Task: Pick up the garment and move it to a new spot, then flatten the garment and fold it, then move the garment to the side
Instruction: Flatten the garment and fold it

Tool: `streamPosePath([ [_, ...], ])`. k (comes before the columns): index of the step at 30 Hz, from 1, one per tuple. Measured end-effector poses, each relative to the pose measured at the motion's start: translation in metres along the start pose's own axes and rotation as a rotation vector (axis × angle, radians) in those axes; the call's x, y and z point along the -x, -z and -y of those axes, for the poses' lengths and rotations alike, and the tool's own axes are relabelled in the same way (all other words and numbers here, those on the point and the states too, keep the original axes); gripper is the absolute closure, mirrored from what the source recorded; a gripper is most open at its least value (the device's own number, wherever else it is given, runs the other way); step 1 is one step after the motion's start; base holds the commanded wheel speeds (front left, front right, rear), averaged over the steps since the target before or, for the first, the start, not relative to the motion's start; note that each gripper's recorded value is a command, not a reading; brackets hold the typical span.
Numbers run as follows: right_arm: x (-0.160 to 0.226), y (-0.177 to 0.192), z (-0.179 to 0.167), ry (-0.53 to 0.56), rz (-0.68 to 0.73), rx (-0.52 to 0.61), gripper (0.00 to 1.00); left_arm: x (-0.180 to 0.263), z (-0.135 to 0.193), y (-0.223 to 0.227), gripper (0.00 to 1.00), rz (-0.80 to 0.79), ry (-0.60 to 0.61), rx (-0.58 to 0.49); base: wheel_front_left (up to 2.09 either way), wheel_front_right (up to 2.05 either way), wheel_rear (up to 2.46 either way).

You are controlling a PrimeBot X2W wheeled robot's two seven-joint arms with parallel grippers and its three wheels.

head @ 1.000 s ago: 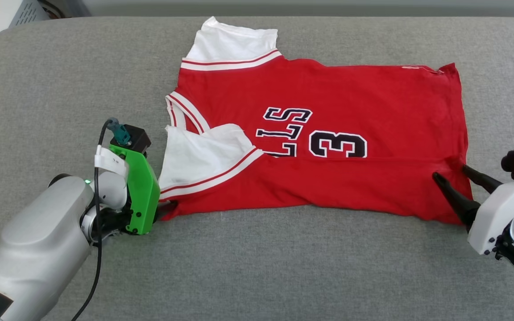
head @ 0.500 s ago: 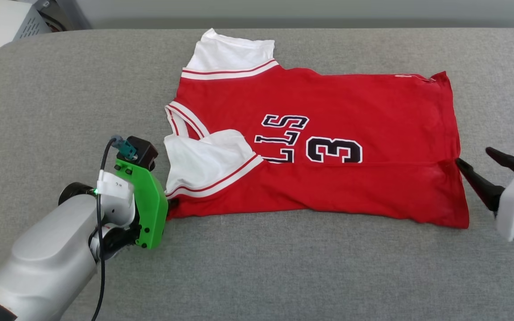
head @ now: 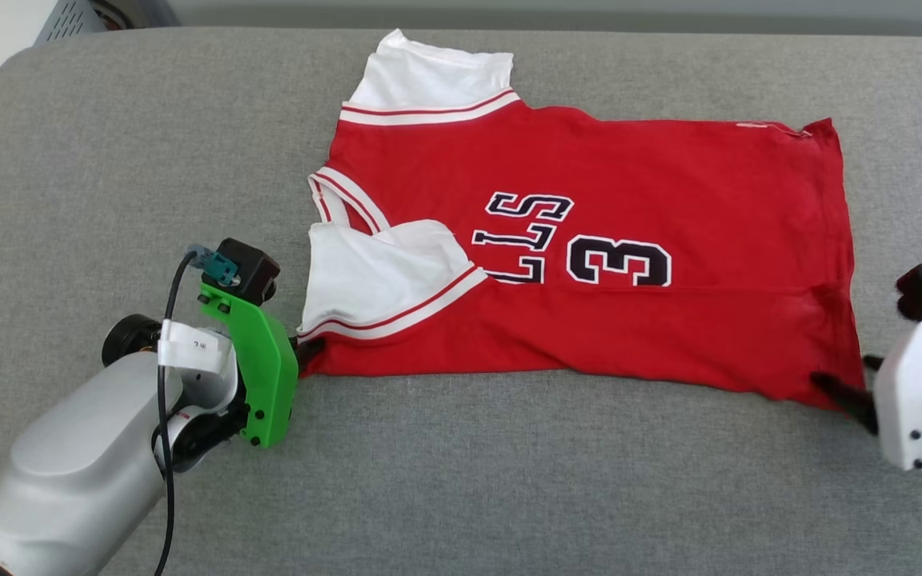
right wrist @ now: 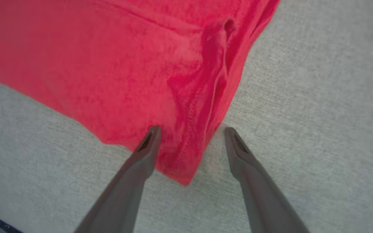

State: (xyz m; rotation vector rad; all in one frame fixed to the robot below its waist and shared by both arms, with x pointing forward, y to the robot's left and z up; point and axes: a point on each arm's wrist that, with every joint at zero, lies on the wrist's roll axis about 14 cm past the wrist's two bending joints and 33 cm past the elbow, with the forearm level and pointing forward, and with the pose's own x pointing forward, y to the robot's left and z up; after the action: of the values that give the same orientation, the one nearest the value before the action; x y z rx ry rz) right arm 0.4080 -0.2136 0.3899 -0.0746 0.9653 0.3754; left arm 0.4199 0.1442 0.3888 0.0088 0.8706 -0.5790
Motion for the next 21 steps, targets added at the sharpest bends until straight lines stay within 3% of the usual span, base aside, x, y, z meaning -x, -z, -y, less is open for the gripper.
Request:
streamPosePath([
  [8, -0.029, 0.029, -0.005, -0.004, -0.060, -0.053, 0.00, -0.005, -0.003, 0.007, 1.00, -0.007, -0.004, 0.008, 0.00, 0.00, 0.00],
  [9, -0.029, 0.028, -0.005, -0.004, -0.055, -0.052, 0.25, -0.004, -0.003, 0.007, 1.00, -0.007, -0.005, 0.008, 0.00, 0.00, 0.00],
  [10, -0.029, 0.025, -0.005, -0.003, -0.040, -0.046, 0.94, -0.004, -0.004, 0.007, 1.00, -0.006, -0.007, 0.008, 0.00, 0.00, 0.00],
  [11, -0.027, 0.022, -0.005, 0.000, -0.020, -0.038, 1.00, -0.003, -0.004, 0.008, 1.00, -0.003, -0.010, 0.009, 0.00, 0.00, 0.00],
  [21, 0.011, 0.002, -0.011, -0.015, 0.144, -0.020, 1.00, 0.026, 0.002, 0.003, 1.00, 0.071, -0.008, 0.039, 0.00, 0.00, 0.00],
])
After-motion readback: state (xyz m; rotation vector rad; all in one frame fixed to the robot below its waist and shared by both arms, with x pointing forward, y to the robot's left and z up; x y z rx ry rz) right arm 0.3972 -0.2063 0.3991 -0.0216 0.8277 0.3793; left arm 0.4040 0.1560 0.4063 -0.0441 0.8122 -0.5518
